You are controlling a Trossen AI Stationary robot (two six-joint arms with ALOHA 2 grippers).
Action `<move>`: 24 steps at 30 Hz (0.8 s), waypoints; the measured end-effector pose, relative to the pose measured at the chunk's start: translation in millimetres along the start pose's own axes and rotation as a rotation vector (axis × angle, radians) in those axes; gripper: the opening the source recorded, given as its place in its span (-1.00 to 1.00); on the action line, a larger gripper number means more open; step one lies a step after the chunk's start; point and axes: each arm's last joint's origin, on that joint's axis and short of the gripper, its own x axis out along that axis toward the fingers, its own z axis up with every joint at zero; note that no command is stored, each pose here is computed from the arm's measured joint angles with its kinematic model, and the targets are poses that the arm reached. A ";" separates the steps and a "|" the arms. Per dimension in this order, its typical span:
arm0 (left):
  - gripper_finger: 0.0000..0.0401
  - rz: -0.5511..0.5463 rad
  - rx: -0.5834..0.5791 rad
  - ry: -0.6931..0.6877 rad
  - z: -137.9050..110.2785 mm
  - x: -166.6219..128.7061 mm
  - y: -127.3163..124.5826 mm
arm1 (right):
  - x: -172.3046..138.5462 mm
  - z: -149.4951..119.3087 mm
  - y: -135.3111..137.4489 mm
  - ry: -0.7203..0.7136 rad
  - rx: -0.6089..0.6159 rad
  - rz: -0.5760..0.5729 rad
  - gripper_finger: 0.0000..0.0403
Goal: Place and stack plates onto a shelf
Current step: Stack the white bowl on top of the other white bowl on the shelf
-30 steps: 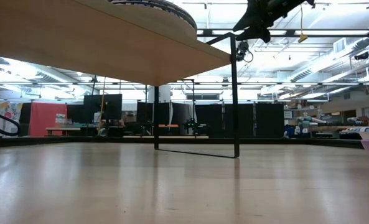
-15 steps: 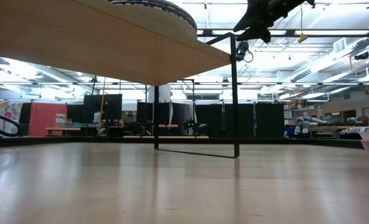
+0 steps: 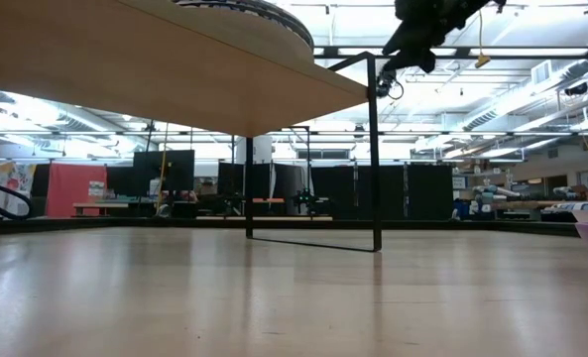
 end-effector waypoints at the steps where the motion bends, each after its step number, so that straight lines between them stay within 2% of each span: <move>1: -0.16 -0.001 -0.007 -0.014 -5.1 0.1 0.5 | 1.4 -2.9 4.3 0.032 -0.003 0.017 0.04; 7: -0.16 -0.003 -0.005 -0.109 -28.7 2.3 1.2 | 8.3 -22.2 35.9 0.239 -0.023 0.054 0.04; 12: -0.16 0.005 0.025 -0.171 -41.4 4.8 0.7 | 9.8 -33.7 57.4 0.351 -0.013 0.046 0.04; 17: -0.16 0.038 0.019 -0.173 -56.1 10.1 1.5 | 7.9 -45.7 76.2 0.464 0.007 0.077 0.04; 24: -0.16 0.048 -0.013 -0.131 -71.5 18.8 0.4 | 4.4 -57.5 95.2 0.551 -0.028 0.033 0.04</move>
